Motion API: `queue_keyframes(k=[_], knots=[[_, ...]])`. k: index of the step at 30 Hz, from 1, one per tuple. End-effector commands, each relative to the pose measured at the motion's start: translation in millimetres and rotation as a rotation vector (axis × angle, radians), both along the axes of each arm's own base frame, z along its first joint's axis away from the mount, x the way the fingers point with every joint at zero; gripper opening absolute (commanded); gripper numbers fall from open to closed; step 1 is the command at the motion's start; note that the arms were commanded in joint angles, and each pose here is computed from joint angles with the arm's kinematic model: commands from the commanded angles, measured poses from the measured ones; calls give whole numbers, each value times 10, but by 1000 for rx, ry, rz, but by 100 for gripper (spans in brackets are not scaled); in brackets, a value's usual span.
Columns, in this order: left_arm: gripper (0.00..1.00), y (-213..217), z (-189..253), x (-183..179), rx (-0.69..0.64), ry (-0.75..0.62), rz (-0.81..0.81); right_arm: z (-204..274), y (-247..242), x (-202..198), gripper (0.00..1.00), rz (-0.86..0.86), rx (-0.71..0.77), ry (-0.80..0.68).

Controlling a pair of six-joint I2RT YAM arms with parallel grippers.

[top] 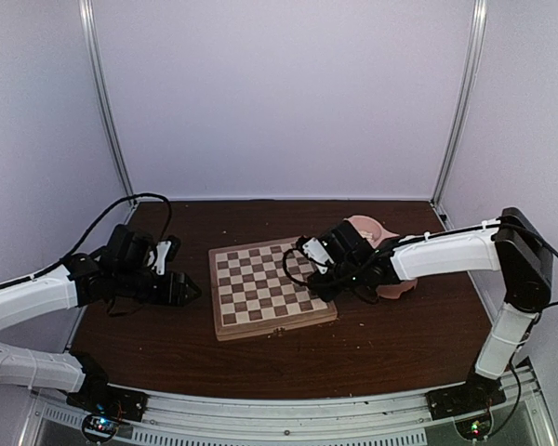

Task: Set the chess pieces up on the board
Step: Place the pawn at a7, then pick up the pawn from the storage box.

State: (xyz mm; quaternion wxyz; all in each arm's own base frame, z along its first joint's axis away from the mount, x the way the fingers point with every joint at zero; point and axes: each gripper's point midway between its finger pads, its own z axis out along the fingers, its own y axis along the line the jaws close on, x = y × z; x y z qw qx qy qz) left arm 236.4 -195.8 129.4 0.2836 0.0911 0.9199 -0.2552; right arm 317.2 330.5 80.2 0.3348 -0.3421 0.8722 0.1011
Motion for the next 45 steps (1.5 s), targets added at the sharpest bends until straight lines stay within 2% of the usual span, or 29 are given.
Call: queue_keyframes(k=[1,9,26,45], knots=[[64,-52,118,42,-31,-44,-16,365,-91,54,41,-55,87,-57],[64,-75,145,57,-37,-44,-19,645,-379,139,40,-142,172,-91],[64,-84,254,51,-44,-67,-35,828,-1441,354,42,-475,316,-94],[64,-11,304,56,-2,-97,-33,728,-2154,555,41,-708,278,-26]])
